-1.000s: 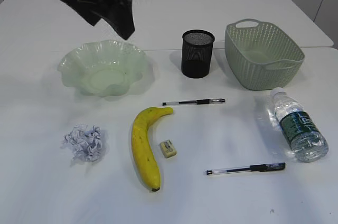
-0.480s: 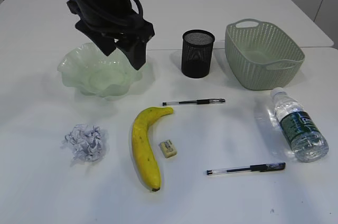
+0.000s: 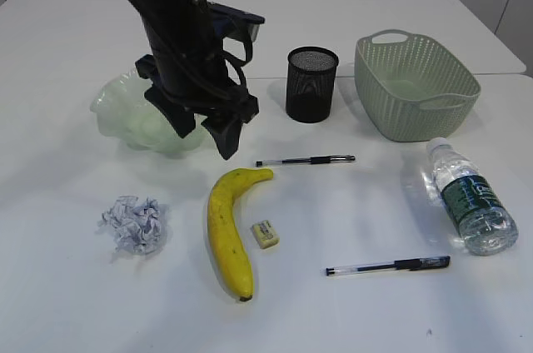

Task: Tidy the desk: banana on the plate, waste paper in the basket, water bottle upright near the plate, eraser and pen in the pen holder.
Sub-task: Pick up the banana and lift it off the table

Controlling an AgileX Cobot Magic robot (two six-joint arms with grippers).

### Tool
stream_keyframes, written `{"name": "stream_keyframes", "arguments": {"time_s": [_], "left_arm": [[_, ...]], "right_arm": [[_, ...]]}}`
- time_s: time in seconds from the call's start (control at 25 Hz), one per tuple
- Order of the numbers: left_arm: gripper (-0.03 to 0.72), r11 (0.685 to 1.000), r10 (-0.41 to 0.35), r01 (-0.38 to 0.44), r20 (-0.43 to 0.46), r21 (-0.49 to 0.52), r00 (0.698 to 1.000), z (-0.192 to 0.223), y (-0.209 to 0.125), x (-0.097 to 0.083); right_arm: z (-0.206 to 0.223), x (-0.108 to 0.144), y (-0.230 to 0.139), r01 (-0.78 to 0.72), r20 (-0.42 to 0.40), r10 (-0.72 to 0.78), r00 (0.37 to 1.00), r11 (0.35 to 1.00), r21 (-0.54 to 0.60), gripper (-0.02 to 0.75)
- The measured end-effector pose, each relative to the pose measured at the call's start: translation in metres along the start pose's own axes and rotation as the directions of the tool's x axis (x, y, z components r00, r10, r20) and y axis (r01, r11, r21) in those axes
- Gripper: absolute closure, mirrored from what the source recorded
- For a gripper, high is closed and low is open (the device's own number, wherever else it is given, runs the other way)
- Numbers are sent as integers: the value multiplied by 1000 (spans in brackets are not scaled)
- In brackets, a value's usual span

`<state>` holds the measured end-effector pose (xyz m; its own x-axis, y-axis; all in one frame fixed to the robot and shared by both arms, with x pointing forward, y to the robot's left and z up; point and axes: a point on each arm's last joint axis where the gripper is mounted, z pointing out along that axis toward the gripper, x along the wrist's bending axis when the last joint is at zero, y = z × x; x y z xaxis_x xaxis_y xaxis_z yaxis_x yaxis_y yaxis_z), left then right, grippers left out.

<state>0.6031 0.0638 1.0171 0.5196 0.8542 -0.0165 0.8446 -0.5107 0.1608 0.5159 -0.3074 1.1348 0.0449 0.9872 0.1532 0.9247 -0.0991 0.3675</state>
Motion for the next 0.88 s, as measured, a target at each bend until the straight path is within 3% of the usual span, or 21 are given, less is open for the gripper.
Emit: {"name": "stream_keyframes", "arguments": {"time_s": [0.88], "left_arm": [[167,990,-21,16,33,138,999,69,4,-3]], "right_arm": [[19,-3,6,-8,1,8,1000,999,53,400]]}}
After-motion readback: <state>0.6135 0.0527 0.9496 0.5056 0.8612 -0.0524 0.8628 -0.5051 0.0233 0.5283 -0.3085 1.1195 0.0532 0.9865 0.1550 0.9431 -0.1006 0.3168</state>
